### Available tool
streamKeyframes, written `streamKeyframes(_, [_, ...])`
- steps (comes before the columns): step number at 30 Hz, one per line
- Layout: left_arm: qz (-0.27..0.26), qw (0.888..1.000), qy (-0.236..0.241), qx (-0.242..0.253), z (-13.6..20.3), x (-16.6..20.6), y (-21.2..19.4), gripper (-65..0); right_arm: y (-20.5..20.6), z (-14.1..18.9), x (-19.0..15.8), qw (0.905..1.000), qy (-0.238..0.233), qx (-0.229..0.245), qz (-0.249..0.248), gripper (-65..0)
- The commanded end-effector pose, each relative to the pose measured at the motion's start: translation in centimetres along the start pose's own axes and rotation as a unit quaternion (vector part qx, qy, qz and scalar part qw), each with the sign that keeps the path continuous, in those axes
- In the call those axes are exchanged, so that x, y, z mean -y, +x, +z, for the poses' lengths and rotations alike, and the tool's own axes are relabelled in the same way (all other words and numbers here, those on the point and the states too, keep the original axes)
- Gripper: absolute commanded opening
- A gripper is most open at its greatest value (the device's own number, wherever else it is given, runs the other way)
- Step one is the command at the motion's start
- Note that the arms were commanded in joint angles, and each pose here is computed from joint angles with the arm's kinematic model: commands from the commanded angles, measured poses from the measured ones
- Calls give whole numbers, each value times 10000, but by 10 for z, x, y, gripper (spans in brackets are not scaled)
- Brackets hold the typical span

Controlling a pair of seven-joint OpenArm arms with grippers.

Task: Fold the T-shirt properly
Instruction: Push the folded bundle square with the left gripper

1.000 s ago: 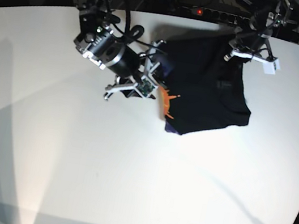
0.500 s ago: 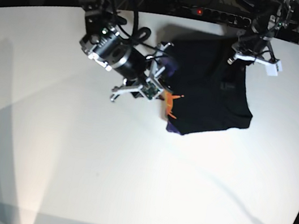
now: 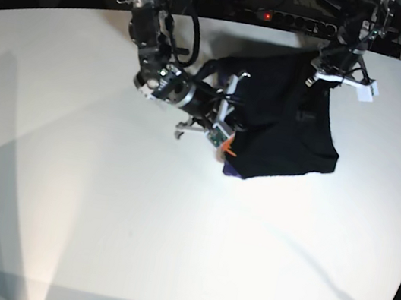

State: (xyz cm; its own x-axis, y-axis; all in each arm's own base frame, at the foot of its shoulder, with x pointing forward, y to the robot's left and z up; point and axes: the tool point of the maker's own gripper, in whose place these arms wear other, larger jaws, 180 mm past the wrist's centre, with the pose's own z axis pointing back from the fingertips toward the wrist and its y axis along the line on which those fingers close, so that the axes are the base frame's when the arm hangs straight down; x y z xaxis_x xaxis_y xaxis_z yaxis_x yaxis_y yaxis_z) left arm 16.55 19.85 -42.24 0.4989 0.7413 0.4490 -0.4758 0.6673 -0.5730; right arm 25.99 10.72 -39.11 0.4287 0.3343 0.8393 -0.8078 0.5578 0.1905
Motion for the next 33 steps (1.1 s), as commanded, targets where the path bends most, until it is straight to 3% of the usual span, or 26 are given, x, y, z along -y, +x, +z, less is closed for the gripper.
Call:
streamKeyframes(1, [-20,9994,306,-146,3,-16,-6,-650,1,0,1,10000,35,46,27,-650])
streamKeyframes(13, [-58,9996,233,-128,3,-11,-3,-646,-15,1,11,10000,26,56,-35,-650])
streamKeyframes(15, [-93,9998,173,-66,5,-4,2,-599,-14,1,13,10000,11,46,-9,-650])
streamKeyframes(19, [-280,9996,1,66,14,8,17,-398,-13,2,15,10000,-4,48,17,-650])
streamKeyframes(23, [-342,9984,-166,407,31,22,41,-273,-1,6,15,9997,-52,192,125,-650])
streamKeyframes(26, [-400,9969,-243,639,39,29,57,-223,18,12,13,9987,-90,420,271,-650])
streamKeyframes(33, [-307,9956,-252,854,16,29,77,-218,58,40,10,9927,-345,995,596,-650])
